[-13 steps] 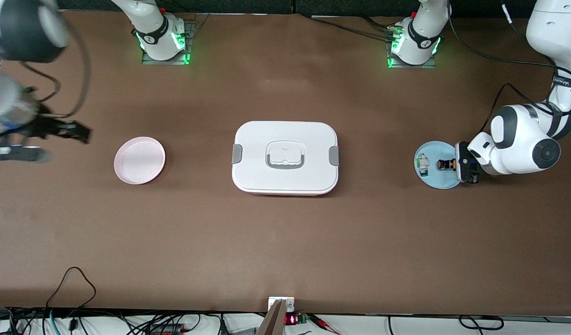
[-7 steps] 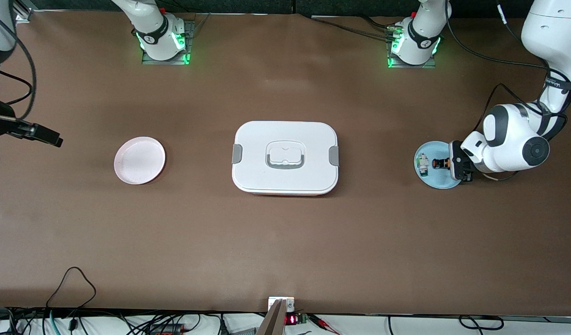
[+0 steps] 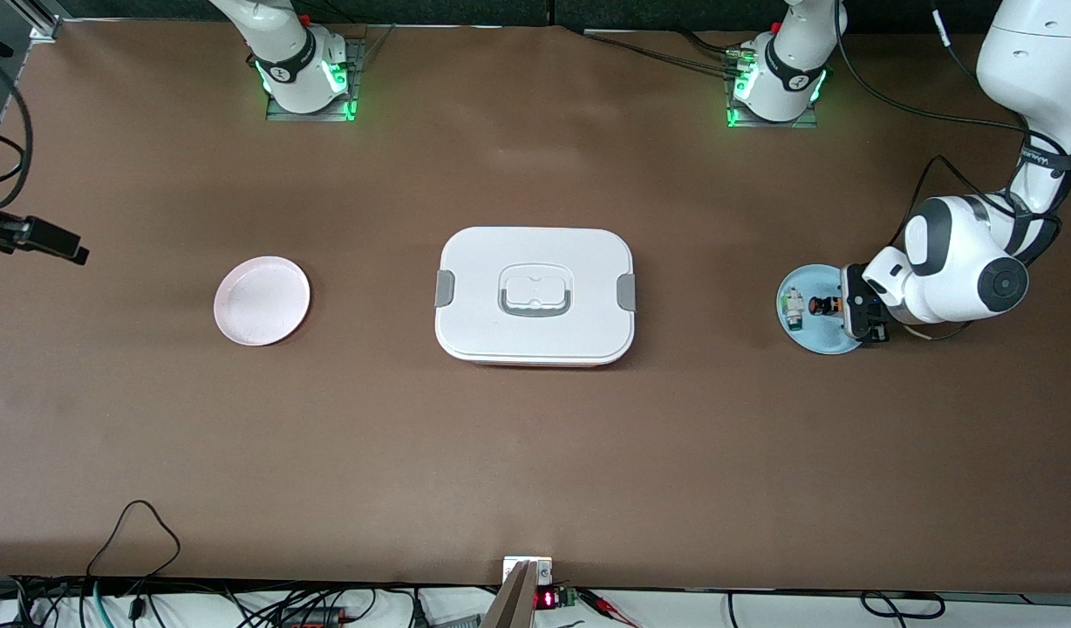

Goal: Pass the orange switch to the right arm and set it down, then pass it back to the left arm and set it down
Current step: 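Lower the switch onto the blue plate and open the left gripper, then raise the left gripper away from the blue plate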

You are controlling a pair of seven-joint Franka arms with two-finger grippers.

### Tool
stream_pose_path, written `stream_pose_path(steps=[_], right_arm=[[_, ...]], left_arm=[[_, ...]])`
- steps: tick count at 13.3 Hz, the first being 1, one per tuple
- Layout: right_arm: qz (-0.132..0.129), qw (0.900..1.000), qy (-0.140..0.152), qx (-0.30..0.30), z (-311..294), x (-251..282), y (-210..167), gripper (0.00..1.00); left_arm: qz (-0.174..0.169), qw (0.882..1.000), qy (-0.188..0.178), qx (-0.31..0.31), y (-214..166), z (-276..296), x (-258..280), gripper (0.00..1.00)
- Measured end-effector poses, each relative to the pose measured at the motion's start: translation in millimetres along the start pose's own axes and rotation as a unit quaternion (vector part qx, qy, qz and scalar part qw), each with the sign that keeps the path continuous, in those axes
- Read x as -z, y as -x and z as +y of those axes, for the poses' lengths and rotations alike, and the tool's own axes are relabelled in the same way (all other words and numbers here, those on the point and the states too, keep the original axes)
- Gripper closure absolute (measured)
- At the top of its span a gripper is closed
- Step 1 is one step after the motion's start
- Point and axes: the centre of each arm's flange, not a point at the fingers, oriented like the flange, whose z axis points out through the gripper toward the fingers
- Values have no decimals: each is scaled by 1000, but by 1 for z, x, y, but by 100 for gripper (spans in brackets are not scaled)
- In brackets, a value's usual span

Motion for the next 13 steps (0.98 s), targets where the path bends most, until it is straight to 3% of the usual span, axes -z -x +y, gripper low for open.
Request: stream_pose_path(steps=[1, 4, 6, 8, 10, 13], right_arm=[[3, 1000, 2, 7, -7, 0, 3, 0], [7, 1000, 3, 25, -4, -1, 7, 0], [6, 1000, 3, 27, 4, -3, 7, 0], [10, 1000, 1, 29, 3, -4, 15, 0], [27, 999, -3, 29, 5, -10, 31, 0], [36, 999, -6, 24, 7, -7, 44, 0]], left_arm=[[-1, 1000, 7, 14, 1, -2, 10, 0], [-10, 997, 8, 76, -6, -6, 72, 0], [-15, 994, -13, 111, -32, -2, 124, 0], [-22, 984, -8, 177, -60, 7, 170, 0], [-29, 963, 0, 268, -82, 15, 215, 0], [-30, 917, -6, 398, -108, 28, 280, 0]])
